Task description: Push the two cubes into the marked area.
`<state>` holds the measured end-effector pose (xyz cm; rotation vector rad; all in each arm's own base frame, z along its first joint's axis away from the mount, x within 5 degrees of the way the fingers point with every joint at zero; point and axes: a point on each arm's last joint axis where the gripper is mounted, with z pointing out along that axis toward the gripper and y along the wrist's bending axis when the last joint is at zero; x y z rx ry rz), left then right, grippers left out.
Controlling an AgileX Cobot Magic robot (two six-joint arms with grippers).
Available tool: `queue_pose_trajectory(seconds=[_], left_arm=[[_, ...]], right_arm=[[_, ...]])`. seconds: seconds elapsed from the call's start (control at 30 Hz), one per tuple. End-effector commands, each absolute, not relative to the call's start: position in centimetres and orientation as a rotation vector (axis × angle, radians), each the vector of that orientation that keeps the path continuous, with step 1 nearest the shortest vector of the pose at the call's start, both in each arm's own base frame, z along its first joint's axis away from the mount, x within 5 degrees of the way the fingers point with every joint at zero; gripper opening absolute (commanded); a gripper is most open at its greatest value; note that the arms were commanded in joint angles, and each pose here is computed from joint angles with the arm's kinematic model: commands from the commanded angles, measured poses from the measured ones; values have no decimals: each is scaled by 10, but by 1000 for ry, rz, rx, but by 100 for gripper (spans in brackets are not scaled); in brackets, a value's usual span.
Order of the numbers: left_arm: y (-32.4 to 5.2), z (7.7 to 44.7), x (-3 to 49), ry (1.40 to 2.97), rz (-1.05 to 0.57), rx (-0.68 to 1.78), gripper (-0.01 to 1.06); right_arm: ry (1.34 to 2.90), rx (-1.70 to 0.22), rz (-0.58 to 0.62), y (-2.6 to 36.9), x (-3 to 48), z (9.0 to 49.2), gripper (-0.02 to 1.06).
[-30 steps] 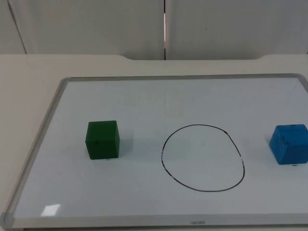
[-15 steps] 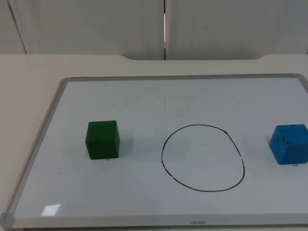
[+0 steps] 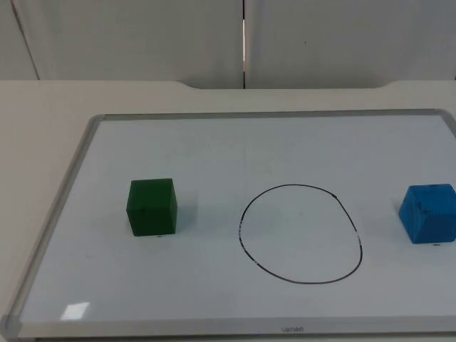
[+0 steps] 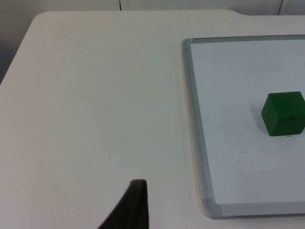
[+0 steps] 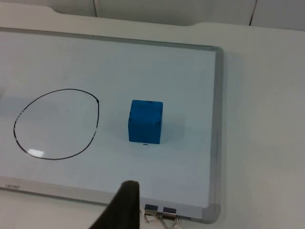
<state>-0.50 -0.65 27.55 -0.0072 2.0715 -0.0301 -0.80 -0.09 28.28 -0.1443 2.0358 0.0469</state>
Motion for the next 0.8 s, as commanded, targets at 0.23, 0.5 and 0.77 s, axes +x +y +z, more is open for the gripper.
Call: queue_pose_trajectory(seconds=[0.23, 0.5, 0.77], left_arm=[[-7, 275, -4, 2058, -40, -9, 105], [-7, 286, -7, 1994, -36, -9, 105], [-8, 308, 13, 2002, -66, -7, 103]], right_arm=[[2043, -137, 44, -1, -7, 280, 105], [2043, -137, 44, -1, -7, 280, 105], [2043, -139, 46, -1, -7, 280, 105]])
